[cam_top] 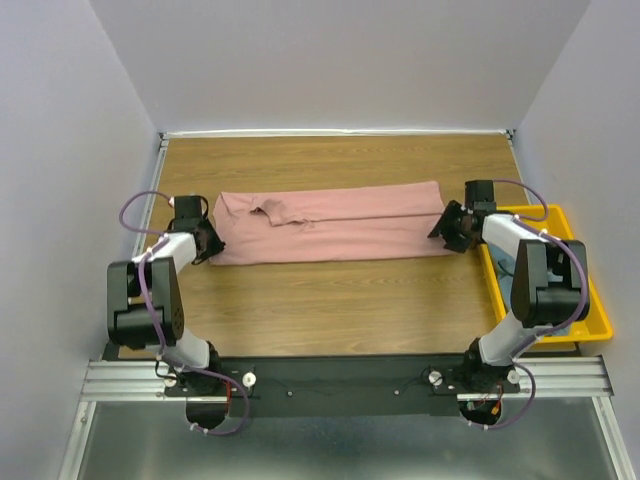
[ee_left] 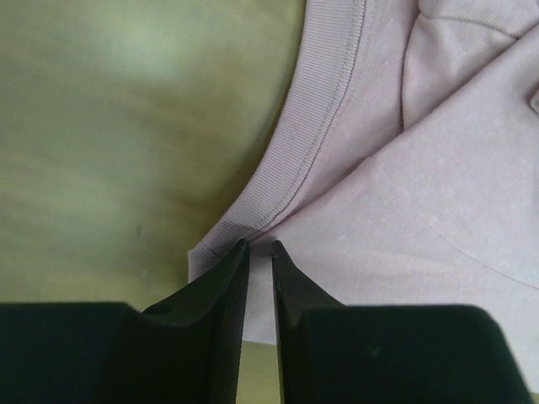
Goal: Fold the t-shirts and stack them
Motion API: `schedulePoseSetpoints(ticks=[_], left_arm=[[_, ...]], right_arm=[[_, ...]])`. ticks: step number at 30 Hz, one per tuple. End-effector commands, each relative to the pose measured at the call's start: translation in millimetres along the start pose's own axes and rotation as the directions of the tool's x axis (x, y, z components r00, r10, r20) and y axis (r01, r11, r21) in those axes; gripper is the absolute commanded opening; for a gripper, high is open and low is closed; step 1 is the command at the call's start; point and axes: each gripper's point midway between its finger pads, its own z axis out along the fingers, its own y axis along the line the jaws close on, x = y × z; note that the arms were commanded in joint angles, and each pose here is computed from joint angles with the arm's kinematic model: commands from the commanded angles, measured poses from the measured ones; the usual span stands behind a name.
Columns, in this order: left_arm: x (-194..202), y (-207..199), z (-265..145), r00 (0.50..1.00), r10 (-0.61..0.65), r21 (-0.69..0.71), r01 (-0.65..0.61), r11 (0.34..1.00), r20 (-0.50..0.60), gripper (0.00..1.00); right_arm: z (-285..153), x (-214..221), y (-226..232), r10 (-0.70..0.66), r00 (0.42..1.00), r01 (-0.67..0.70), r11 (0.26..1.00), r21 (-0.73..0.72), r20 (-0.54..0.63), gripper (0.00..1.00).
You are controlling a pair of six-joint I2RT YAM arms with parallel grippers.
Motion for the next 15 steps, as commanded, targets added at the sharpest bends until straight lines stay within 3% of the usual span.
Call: schedulePoseSetpoints(ticks=[1,4,9,13,15], left_arm=[[66,27,-23,0.984,-0.041,-0.041,0.034,0.999,-0.175,0.26],[35,6,-46,0.996,-0.047,0.044,0.05,0.998,-0.07,0.31],[-18,-38,-78,0.994,-0.07,0.234,0.048,0.971,0.084,0.49],[-34,-77,-85,0.988,-0.11,0.404,0.059,0.913,0.105,0.51],[-37,-93,-77,0.985,-0.146,0.451,0.091,0.888,0.089,0.48]], right_arm=[[-20,44,-50,-0.024,0.991,0.048,0.983,0.18,-0.134,0.63],[-40,17,-23,-0.098,0.993,0.103,0.991,0.085,-0.062,0.63],[-62,0,51,-0.265,0.963,0.267,0.961,-0.068,0.038,0.62],[-65,16,115,-0.328,0.942,0.336,0.911,-0.237,0.075,0.62],[-68,34,160,-0.357,0.929,0.367,0.851,-0.375,0.097,0.58]])
